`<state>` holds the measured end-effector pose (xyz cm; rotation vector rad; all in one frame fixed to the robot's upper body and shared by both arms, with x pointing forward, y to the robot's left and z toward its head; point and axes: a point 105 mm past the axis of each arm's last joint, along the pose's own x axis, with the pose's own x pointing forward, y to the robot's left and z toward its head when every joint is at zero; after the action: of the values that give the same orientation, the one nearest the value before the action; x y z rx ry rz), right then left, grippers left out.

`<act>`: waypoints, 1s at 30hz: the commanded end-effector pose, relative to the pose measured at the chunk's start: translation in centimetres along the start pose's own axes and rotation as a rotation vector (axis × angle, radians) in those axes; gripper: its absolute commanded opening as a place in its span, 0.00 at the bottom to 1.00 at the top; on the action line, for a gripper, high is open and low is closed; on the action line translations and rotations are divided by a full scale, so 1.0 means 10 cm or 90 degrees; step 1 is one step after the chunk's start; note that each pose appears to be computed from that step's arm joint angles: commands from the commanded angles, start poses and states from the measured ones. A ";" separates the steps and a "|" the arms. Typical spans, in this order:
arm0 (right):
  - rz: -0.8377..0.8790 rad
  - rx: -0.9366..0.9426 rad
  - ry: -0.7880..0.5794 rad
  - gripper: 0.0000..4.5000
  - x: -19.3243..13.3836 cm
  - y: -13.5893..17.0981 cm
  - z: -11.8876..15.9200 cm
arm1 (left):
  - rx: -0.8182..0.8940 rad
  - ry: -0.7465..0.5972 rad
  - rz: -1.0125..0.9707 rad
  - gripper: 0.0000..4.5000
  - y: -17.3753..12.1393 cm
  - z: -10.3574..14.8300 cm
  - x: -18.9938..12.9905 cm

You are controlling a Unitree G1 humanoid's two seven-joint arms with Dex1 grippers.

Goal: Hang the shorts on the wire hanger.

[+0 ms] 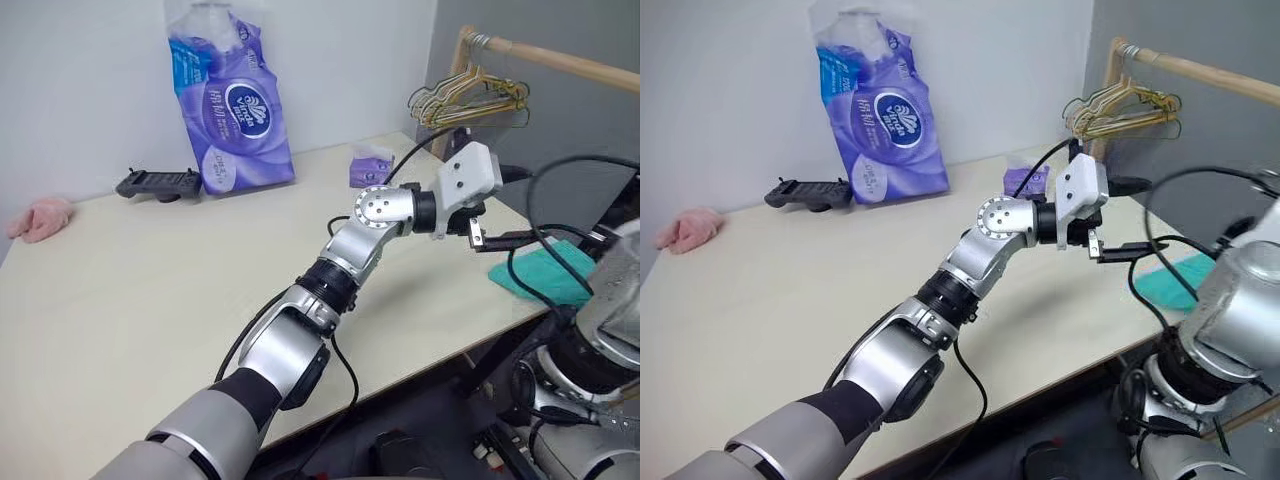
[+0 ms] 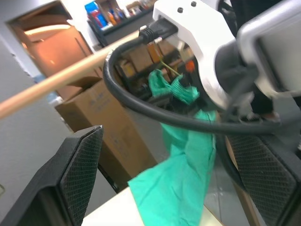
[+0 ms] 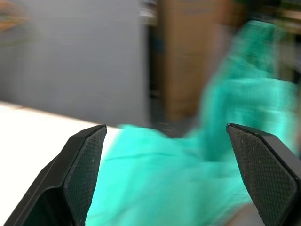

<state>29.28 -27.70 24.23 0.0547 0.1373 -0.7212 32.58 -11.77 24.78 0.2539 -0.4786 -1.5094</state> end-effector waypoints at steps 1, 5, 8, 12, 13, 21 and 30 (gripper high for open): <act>0.221 -0.025 -0.020 0.96 -0.14 0.60 0.01 | 0.011 0.002 0.117 1.00 0.36 0.06 -0.29; 0.345 -0.052 -0.050 0.96 -0.06 0.95 -0.12 | -0.022 0.092 0.358 1.00 0.74 -0.31 -1.07; 0.373 -0.045 -0.041 0.96 0.10 1.10 -0.26 | -0.072 0.155 0.518 1.00 0.72 -0.62 -1.69; 0.425 -0.002 -0.015 0.96 0.19 1.40 -0.31 | -0.068 0.266 0.539 1.00 0.24 -0.85 -2.24; 0.438 0.007 -0.013 0.96 0.18 1.47 -0.30 | -0.062 0.279 0.539 1.00 0.17 -0.84 -2.30; 0.579 -0.009 -0.013 0.96 -0.12 1.93 -0.23 | -0.056 0.308 0.632 1.00 0.19 -0.65 -2.67; 0.592 -0.052 -0.009 0.96 -0.07 2.07 -0.39 | -0.159 0.253 0.501 1.00 0.06 -0.55 -2.43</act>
<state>41.71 -9.58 18.05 0.0336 0.2084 0.2487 34.12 6.76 16.77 0.1378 -0.0984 -0.8762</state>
